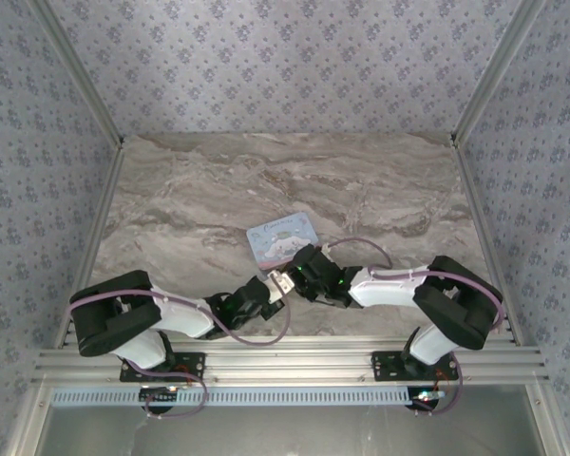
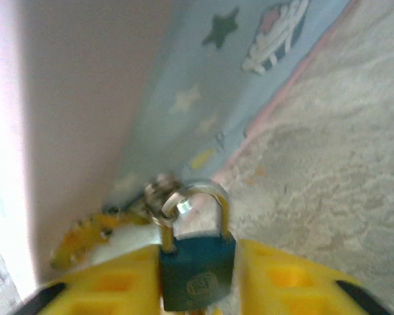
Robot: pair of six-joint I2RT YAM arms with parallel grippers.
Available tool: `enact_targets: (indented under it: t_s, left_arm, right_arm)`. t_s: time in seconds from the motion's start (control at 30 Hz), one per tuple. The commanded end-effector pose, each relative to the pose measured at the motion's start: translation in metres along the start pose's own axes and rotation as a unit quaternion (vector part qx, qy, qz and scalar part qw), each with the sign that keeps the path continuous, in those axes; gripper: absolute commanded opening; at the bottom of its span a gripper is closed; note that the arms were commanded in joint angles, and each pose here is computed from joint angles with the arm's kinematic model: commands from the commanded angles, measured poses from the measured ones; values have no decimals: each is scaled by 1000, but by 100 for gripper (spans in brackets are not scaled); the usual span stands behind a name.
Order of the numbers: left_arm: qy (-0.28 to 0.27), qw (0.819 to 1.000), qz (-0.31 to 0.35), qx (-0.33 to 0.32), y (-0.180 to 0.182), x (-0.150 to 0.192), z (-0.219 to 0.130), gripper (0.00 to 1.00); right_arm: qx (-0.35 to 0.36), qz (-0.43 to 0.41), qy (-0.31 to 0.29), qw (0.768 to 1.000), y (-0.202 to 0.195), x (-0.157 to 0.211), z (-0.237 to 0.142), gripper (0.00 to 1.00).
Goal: Unlock a padlock with a key
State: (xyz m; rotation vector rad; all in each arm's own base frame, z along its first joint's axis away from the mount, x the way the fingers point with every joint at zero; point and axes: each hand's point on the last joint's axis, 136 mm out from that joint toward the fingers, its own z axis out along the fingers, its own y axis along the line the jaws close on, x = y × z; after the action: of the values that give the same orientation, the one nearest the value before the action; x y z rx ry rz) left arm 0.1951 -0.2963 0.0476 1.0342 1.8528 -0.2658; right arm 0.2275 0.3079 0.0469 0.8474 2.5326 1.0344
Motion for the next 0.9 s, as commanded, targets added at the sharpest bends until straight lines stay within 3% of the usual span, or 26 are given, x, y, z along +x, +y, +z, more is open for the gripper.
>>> enact_targets:
  t_s: [0.0, 0.17, 0.37, 0.67, 0.87]
  left_arm:
    - [-6, 1000, 7, 19, -8, -9, 3, 0]
    - [-5, 999, -36, 27, -6, -8, 3, 0]
    - [-11, 995, -80, 56, -3, -12, -2, 0]
    - [-23, 963, -223, 148, 2, -24, -8, 0]
    - [-18, 961, -231, 151, 1, -19, -7, 0]
  right_arm:
    - [-11, 0, 0, 1000, 14, -1, -9, 46]
    - [-9, -3, -15, 1000, 10, -8, -17, 53]
    - [-9, -13, -31, 999, 11, -14, -26, 53]
    - [-20, -13, -45, 999, 11, -20, -24, 51]
    - [-20, -14, -41, 999, 9, -17, -22, 50]
